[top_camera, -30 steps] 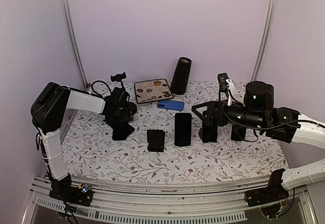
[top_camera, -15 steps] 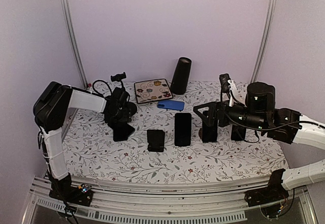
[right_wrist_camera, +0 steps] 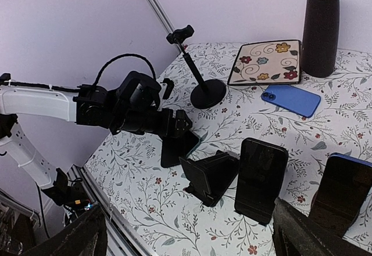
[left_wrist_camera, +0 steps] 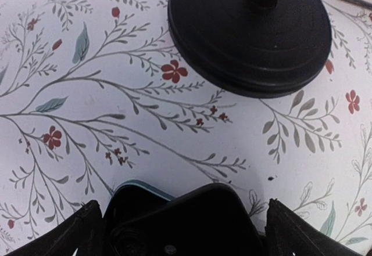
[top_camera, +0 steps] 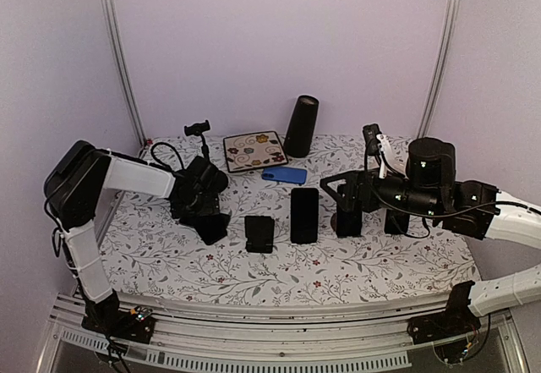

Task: Place the phone on the phone stand
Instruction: Move the phone to the center of the board, then hold the phone.

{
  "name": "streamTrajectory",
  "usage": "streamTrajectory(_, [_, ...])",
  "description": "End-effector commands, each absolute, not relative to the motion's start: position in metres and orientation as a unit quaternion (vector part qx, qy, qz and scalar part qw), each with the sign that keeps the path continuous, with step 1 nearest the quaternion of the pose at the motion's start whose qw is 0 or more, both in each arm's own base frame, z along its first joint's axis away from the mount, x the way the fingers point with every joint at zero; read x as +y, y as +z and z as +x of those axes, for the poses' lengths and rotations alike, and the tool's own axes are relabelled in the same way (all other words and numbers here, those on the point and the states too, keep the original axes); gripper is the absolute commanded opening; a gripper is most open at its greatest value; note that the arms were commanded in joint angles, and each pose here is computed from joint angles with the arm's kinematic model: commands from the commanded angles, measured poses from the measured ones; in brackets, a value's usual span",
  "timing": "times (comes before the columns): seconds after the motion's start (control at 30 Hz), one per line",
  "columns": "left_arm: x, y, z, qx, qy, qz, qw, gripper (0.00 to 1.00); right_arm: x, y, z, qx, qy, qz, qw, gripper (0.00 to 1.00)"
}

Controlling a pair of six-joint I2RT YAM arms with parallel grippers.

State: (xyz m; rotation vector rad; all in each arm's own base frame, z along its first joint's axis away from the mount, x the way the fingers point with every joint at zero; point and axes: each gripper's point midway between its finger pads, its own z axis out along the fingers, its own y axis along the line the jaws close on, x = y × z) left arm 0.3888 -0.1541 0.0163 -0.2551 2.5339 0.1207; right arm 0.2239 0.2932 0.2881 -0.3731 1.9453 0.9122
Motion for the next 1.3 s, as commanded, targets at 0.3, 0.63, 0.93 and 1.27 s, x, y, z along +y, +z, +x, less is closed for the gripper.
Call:
streamTrajectory(0.3, [-0.160,0.031,0.319,0.942,0.008,-0.193,0.276,0.97,0.294,0.282,0.222,0.789,0.380,-0.151,0.458,0.99])
streamTrajectory(0.63, [-0.189,0.020,0.310,0.929,-0.033,-0.267,0.254,0.97,0.299,0.283,0.223,0.788,0.384,-0.156,0.456,0.99])
streamTrajectory(0.93, [-0.202,0.014,0.323,0.920,-0.050,-0.292,0.258,0.97,0.291,0.283,0.221,0.790,0.378,-0.150,0.459,0.99])
streamTrajectory(1.27, [-0.189,0.004,0.318,0.918,-0.014,-0.303,0.256,0.97,0.294,0.279,0.221,0.792,0.378,-0.152,0.455,0.99])
